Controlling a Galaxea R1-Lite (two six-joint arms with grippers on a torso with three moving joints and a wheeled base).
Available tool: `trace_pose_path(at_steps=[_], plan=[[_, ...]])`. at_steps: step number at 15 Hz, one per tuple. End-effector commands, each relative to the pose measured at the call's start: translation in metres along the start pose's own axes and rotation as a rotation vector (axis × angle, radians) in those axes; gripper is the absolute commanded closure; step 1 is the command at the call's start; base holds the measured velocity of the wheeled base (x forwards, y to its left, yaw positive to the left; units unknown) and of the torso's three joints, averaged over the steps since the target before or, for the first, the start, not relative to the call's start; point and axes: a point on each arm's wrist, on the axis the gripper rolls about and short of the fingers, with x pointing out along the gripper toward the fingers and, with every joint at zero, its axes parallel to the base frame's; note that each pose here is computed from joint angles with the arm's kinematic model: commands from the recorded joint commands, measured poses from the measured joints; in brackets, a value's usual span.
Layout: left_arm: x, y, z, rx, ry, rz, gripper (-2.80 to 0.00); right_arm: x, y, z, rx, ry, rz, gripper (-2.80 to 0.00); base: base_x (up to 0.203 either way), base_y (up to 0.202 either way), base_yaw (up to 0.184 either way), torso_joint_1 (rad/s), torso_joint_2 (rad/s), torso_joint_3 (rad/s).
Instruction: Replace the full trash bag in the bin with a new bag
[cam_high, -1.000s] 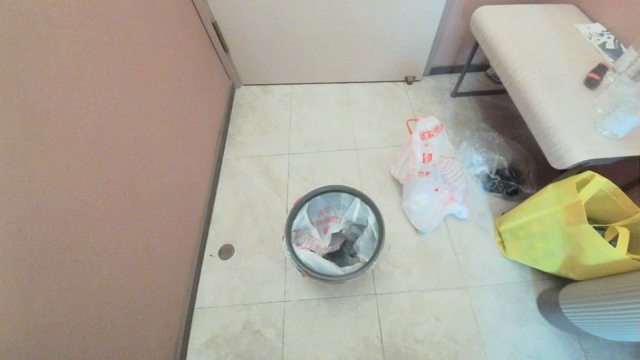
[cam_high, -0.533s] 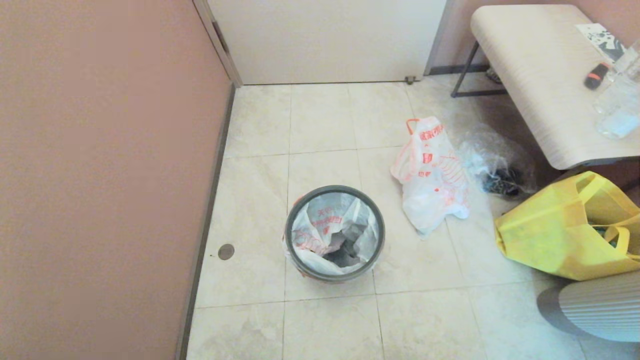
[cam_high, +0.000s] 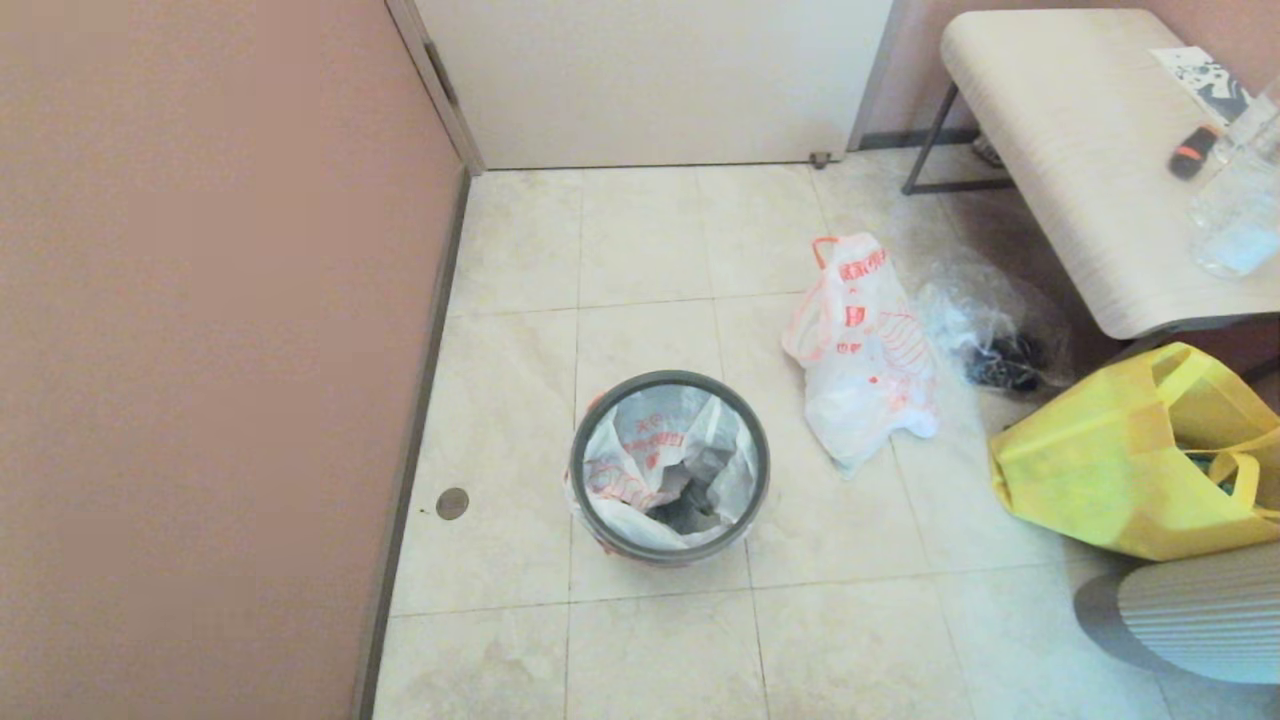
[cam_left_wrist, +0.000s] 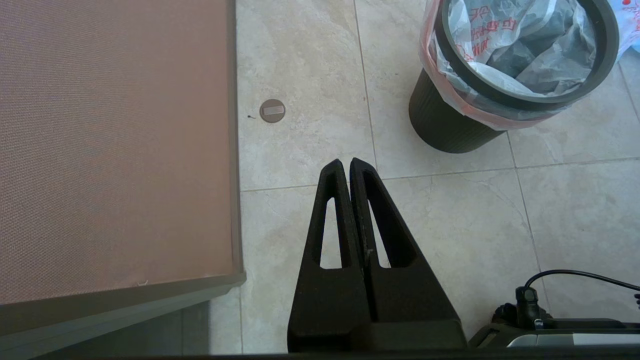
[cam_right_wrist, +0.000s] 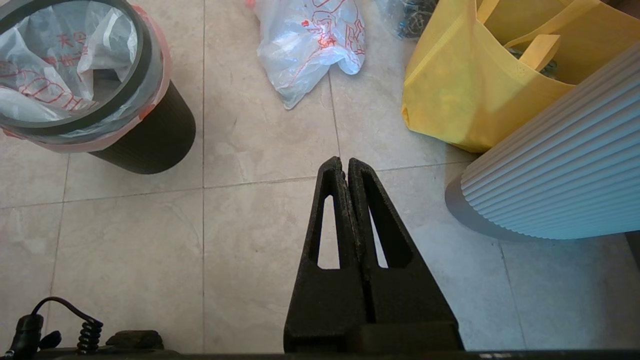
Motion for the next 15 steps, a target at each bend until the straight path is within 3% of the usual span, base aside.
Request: trace_pose_path(at_steps=[1, 15], plan=[[0.0001, 0.0000, 0.0002, 0.000, 0.002, 0.001, 0.00, 0.0004, 0.0000, -0.0003, 0.000, 0.003, 0.001, 0.00, 0.000, 0.000, 0.000, 0.000, 0.00, 0.000], [0.0001, 0.0000, 0.0000, 0.000, 0.003, 0.001, 0.00, 0.0003, 0.0000, -0.0001, 0.001, 0.001, 0.001, 0.00, 0.000, 0.000, 0.000, 0.000, 0.00, 0.000]])
